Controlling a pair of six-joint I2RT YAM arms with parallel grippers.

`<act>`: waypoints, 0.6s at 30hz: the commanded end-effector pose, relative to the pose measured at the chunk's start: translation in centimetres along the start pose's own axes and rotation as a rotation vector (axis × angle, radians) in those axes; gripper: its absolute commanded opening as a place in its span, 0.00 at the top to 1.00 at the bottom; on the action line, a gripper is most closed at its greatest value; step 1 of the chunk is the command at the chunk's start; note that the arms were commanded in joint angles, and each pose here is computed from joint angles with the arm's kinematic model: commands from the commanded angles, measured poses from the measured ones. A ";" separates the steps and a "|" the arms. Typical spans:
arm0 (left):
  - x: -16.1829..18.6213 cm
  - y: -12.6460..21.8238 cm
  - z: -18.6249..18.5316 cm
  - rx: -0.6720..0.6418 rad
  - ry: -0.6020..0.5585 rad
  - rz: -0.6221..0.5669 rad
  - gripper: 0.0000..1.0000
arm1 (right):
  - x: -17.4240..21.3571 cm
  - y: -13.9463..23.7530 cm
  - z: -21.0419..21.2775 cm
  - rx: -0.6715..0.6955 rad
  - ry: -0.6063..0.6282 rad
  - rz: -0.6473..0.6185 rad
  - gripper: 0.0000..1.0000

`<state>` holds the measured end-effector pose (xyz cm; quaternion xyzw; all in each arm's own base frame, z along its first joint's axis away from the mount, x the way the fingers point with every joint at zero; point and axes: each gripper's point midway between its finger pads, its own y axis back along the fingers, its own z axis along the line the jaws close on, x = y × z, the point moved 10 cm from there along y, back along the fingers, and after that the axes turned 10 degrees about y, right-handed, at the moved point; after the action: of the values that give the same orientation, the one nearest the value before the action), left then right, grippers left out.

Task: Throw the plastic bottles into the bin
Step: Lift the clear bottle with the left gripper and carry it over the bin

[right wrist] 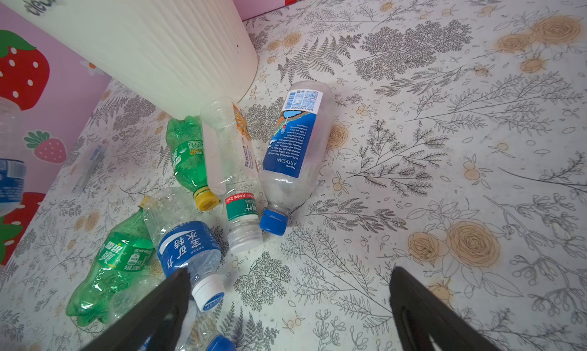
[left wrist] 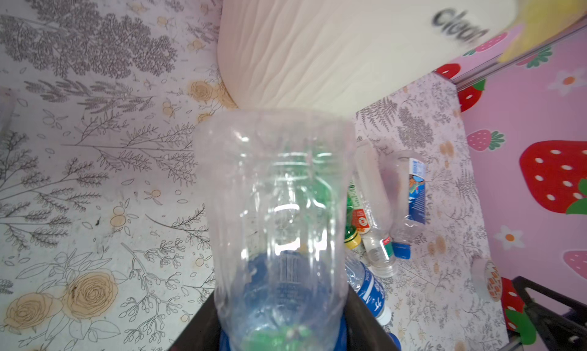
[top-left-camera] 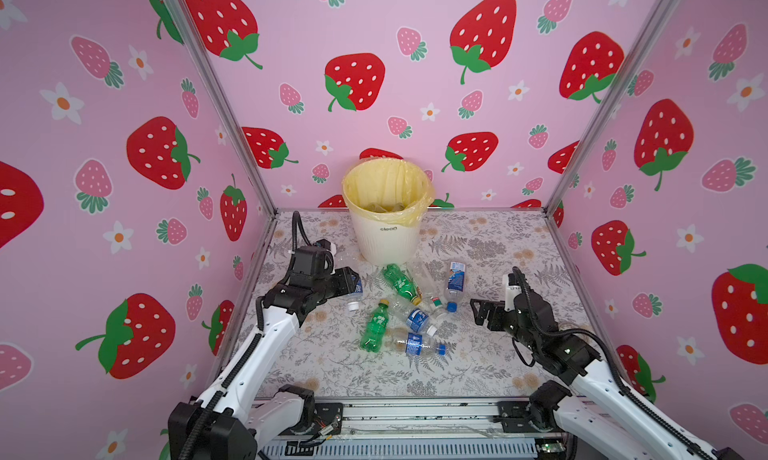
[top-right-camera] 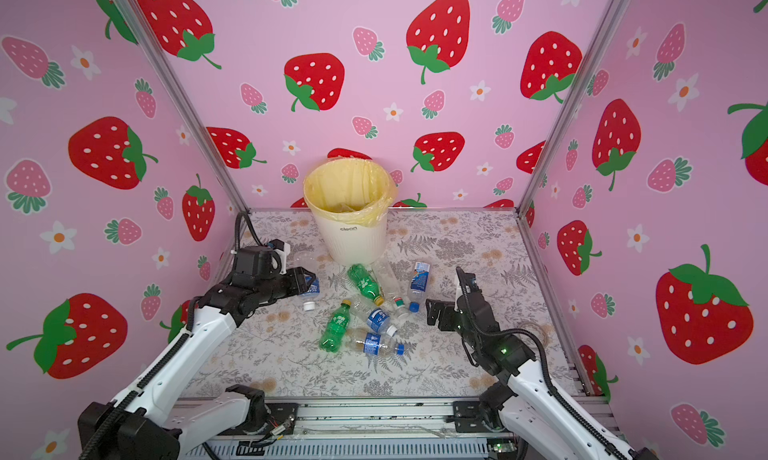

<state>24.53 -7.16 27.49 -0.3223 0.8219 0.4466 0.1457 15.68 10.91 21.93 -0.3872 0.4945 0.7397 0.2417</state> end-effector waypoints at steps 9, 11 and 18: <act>-3.8 5.2 -4.0 0.145 -0.134 -0.226 0.44 | -0.2 -1.0 0.2 -0.007 -0.020 0.009 0.01; -4.1 5.4 -4.2 0.150 -0.135 -0.246 0.44 | -0.2 -1.2 0.4 -0.013 -0.017 0.014 0.01; -4.9 6.6 -5.4 0.241 -0.147 -0.321 0.44 | -0.2 -1.9 0.6 -0.028 -0.014 0.026 0.01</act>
<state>24.46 -7.13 34.21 -0.3718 0.8037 0.3843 0.2610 16.78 12.01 20.85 -0.3753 0.4988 0.7484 0.2239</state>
